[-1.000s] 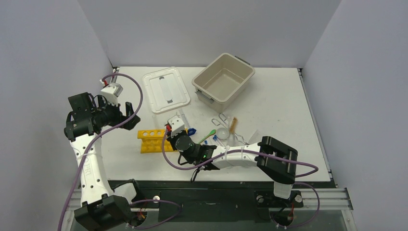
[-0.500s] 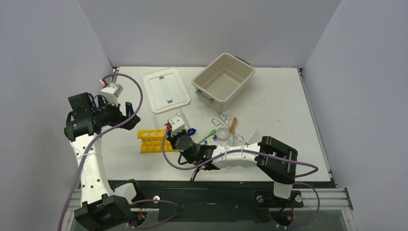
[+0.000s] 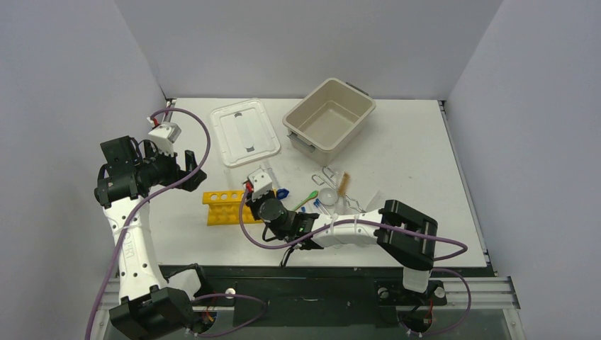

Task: Organize the chemistry lab equipment
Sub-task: Insert the test tube into the slot of the test tube rack.

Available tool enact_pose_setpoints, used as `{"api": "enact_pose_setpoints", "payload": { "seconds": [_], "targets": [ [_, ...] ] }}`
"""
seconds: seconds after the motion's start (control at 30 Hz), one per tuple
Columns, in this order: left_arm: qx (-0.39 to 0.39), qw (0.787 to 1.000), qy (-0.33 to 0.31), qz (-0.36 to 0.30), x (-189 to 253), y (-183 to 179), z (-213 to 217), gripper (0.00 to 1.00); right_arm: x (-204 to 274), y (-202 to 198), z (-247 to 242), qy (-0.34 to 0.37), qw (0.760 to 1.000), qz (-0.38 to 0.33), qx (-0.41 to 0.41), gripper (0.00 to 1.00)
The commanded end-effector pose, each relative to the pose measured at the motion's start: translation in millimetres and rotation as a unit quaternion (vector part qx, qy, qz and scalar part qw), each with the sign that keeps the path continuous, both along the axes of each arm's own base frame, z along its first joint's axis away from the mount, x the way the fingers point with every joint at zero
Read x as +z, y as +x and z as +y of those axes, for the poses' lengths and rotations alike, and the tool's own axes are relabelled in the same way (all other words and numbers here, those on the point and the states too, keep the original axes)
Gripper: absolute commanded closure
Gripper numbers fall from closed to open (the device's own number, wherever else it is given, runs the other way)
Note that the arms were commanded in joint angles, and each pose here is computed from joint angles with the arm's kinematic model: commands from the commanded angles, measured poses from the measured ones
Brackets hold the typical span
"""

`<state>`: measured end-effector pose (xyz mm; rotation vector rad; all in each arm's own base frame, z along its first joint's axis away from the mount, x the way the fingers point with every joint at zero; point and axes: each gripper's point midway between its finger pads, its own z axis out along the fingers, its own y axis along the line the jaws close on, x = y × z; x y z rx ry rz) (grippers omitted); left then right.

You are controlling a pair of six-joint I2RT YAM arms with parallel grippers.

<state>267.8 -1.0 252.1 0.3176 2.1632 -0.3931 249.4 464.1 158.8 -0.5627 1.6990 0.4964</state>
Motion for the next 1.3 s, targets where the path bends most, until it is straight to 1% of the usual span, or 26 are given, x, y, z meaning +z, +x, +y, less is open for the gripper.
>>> {"api": "enact_pose_setpoints", "payload": {
  "seconds": [0.0, 0.77, 0.83, 0.87, 0.93, 1.0, 1.1, 1.23, 1.27],
  "targets": [
    [-0.002, 1.0, 0.013, -0.018, 8, 1, 3, 0.04, 12, 4, 8, 0.038, 0.999, 0.001, 0.0, 1.0],
    [0.002, 0.999, 0.026, -0.023, 8, 1, 7, 0.03, -20, 4, 5, 0.003, 1.0, 0.014, -0.006, 1.0],
    [0.003, 0.999, 0.027, -0.023, 8, 1, 7, 0.03, -23, 3, 4, -0.003, 1.0, 0.015, -0.006, 0.93],
    [0.004, 0.999, 0.028, -0.023, 8, 1, 7, 0.03, -24, 3, 3, -0.005, 1.0, 0.015, -0.007, 0.85],
    [0.004, 0.999, 0.028, -0.022, 8, 1, 8, 0.04, -23, 2, 2, -0.007, 1.0, 0.014, -0.009, 0.76],
    [0.004, 0.999, 0.028, -0.022, 8, 2, 8, 0.03, -18, 2, 1, -0.006, 1.0, 0.01, -0.012, 0.69],
    [0.004, 0.999, 0.026, -0.022, 9, 2, 8, 0.03, -2, 1, -2, 0.002, 1.0, 0.004, -0.013, 0.63],
    [0.001, 1.0, 0.023, -0.021, 12, 3, 6, 0.04, 25, -1, -14, 0.012, 1.0, -0.001, -0.017, 0.59],
    [0.001, 1.0, 0.023, -0.021, 13, 3, 6, 0.04, 38, -2, -19, 0.022, 1.0, -0.004, -0.02, 0.59]
  ]
}}
